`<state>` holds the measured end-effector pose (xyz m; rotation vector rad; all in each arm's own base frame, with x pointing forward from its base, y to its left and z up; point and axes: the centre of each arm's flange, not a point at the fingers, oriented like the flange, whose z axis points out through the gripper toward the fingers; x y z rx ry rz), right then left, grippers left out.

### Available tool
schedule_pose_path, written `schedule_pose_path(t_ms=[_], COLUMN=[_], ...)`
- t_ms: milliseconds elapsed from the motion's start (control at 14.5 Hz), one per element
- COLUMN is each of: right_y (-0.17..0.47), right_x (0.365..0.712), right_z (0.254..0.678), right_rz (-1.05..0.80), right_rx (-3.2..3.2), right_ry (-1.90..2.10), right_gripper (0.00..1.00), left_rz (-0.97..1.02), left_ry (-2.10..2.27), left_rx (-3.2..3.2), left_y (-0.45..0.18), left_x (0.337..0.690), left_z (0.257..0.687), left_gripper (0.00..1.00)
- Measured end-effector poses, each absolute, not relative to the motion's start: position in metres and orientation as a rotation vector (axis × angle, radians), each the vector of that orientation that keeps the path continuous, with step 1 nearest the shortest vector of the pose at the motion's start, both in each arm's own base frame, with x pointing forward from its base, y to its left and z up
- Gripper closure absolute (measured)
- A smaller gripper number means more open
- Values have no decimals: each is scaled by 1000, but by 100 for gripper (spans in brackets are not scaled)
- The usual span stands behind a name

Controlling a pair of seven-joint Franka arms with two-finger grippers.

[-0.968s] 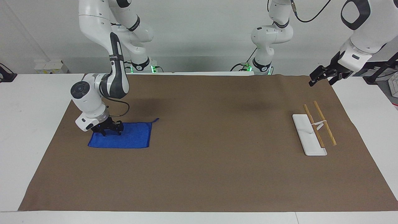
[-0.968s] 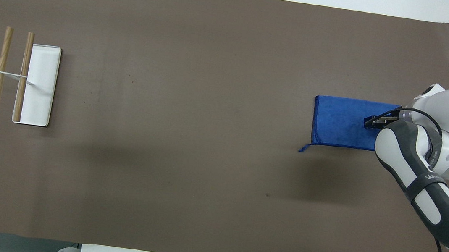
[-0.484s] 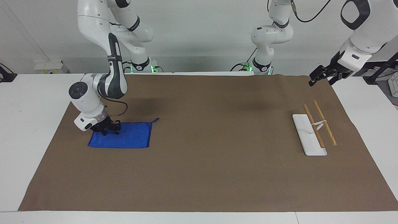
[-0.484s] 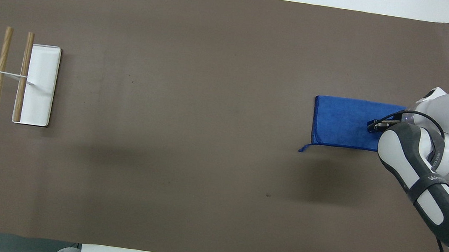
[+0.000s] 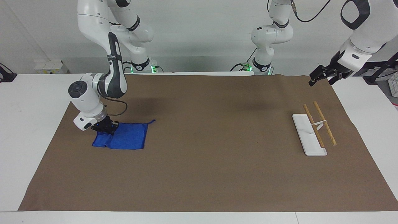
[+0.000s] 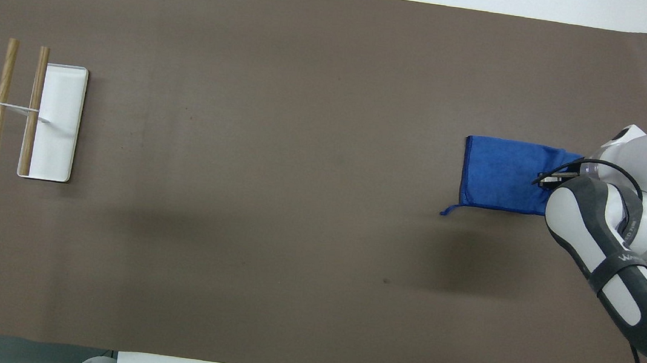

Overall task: Right arm passes towel to left arm to hang
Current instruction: 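Reach the right gripper down and grasp the blue towel's edge, then lift the blue towel with the right gripper toward the left gripper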

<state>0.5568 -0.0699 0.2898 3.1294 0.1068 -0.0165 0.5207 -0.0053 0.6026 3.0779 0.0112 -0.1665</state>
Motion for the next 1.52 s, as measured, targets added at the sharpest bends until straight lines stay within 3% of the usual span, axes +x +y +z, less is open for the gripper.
schedule_pose_path(t_ms=[346, 691, 1244, 1521], right_y=[-77, -48, 141, 205], right_x=[561, 582, 584, 578], right_z=[303, 389, 487, 532], right_rz=[-106, -339, -614, -928], right_rx=[3140, 3164, 2887, 2853], right_ry=[-170, -867, -1627, -1912], right_gripper=[95, 95, 95, 95], left_rz=[-166, -166, -207, -271], left_ry=[11, 53, 817, 1255], left_rx=[3078, 3078, 2889, 2619], left_y=[-5, -2, -17, -29], left_x=[521, 520, 522, 525], left_z=[603, 603, 605, 600], left_gripper=[0, 0, 0, 0])
